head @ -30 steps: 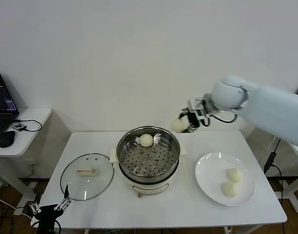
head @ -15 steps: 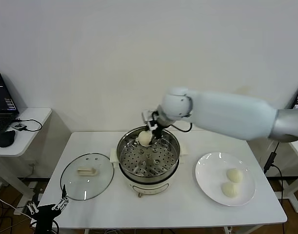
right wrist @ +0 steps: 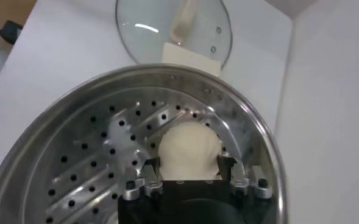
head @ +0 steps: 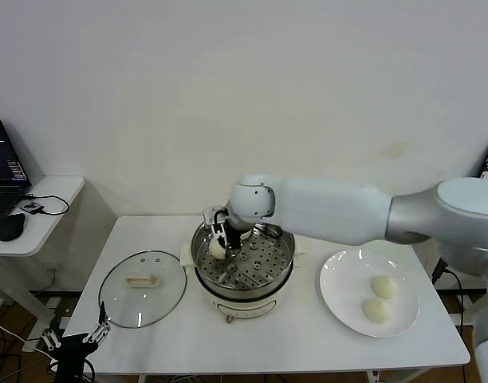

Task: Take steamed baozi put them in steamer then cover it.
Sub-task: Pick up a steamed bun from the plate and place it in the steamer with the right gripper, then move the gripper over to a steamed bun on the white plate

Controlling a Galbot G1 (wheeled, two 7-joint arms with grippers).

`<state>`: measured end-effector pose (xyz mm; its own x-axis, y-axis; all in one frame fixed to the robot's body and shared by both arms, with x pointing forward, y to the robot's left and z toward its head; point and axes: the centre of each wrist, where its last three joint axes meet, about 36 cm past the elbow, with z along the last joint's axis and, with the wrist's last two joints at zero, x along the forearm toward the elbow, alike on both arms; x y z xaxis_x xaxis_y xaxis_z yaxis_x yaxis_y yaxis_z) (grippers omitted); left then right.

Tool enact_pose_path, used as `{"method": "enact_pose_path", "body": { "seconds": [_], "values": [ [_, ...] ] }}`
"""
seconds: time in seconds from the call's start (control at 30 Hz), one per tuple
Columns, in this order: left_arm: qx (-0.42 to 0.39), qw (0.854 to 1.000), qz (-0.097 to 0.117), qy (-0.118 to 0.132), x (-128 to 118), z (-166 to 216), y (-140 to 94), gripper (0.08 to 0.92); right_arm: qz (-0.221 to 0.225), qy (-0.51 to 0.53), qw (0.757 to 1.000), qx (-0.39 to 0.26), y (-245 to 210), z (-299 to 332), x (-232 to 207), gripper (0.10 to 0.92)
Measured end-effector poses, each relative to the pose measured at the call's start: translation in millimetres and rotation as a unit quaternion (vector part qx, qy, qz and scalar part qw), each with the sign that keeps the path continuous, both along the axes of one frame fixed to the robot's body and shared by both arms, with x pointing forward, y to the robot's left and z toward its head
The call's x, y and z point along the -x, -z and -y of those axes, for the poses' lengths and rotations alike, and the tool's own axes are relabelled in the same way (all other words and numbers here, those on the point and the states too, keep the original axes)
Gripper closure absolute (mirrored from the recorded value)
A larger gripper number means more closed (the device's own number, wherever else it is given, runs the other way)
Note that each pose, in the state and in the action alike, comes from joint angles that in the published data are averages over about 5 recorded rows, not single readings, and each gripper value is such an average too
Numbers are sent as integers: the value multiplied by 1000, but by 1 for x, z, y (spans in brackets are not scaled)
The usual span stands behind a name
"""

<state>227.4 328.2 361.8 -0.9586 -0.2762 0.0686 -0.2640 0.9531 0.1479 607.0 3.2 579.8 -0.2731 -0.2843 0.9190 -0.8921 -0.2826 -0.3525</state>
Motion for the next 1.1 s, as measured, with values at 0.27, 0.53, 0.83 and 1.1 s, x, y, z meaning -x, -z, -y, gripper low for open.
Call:
{"method": "enact_pose_path", "body": {
  "seconds": [0.27, 0.53, 0.83, 1.1],
  "values": [
    [0, 1000, 0, 0, 0, 0, 0, 177, 2, 3, 1000, -3, 4, -6, -1, 303],
    [0, 1000, 1, 0, 0, 0, -1, 177, 5, -8, 1000, -5, -24, 8, -5, 202],
    [-1, 1000, 1, 3, -2, 0, 1, 177, 9, -31, 999, 11, -82, 83, -15, 200],
    [1, 1000, 0, 11, -6, 3, 1, 177, 11, -22, 999, 39, -100, 182, 1, 199]
  ]
}}
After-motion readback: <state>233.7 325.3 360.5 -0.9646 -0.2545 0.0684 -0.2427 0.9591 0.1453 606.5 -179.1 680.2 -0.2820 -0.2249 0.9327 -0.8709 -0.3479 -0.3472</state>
